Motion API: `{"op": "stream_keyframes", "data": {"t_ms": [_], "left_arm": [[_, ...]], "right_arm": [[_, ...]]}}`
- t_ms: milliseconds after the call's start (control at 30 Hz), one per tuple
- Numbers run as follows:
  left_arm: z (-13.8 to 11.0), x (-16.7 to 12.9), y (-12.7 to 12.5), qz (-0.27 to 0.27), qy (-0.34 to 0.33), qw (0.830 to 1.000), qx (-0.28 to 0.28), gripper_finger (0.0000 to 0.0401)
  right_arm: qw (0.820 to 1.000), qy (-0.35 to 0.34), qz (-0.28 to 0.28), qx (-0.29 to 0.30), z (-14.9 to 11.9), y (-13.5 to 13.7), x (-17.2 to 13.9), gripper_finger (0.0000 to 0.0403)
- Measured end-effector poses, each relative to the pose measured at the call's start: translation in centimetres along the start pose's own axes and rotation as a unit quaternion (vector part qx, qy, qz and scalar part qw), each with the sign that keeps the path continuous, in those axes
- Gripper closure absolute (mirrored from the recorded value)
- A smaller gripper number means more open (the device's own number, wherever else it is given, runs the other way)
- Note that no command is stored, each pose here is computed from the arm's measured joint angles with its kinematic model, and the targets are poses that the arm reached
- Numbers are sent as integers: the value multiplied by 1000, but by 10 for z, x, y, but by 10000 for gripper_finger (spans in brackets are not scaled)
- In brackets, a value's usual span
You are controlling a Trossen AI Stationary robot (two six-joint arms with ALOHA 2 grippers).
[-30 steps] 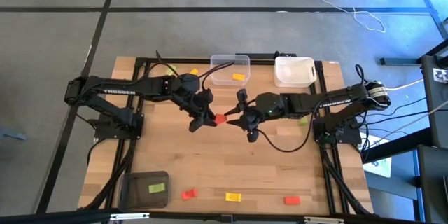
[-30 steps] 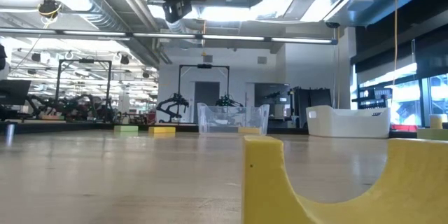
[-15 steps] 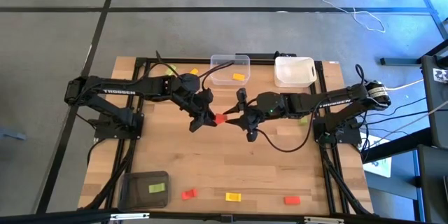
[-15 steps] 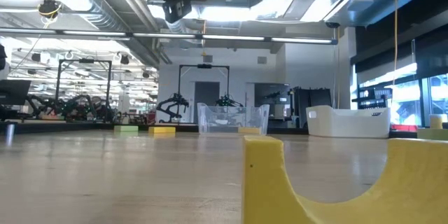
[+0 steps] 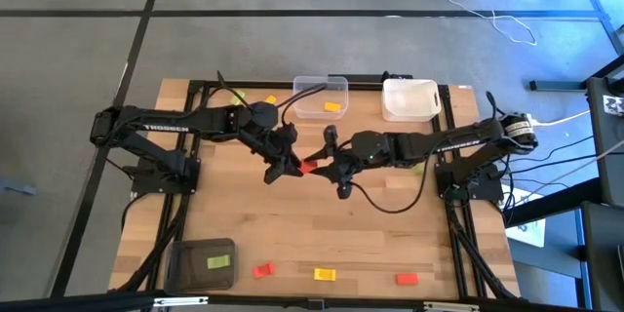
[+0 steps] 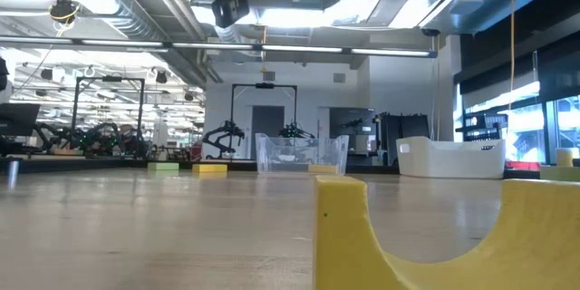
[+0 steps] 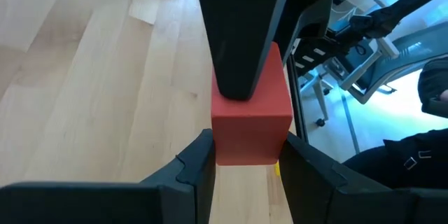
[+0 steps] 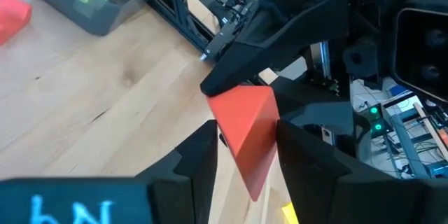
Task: Sort & place blocks by color
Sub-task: Put the top left orange block into the white bin
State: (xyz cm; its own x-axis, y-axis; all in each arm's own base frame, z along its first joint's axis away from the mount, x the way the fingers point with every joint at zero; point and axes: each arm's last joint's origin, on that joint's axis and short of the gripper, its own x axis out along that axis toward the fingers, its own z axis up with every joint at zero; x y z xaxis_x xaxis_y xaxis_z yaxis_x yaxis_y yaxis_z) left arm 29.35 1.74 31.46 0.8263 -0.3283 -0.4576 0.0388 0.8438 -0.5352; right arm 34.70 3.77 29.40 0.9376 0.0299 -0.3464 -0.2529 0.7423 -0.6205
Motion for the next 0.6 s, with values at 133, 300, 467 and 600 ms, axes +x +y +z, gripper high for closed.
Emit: {"op": "stream_keyframes", "data": {"t_ms": [133,300,467,600], "left_arm": [[-1,0,0,2,3,1000,-4,276],[-1,0,0,2,5,1000,-4,276],[-1,0,0,2,5,1000,-4,276],[-1,0,0,2,6,1000,-4,276]], "right_arm": [[1000,1,2,-1,-1,2,3,260],[1000,-6,1,0,0,2,4,260],[1000,-13,5,1,1,2,4,262],[1000,-14,5,0,1,2,4,284]]}}
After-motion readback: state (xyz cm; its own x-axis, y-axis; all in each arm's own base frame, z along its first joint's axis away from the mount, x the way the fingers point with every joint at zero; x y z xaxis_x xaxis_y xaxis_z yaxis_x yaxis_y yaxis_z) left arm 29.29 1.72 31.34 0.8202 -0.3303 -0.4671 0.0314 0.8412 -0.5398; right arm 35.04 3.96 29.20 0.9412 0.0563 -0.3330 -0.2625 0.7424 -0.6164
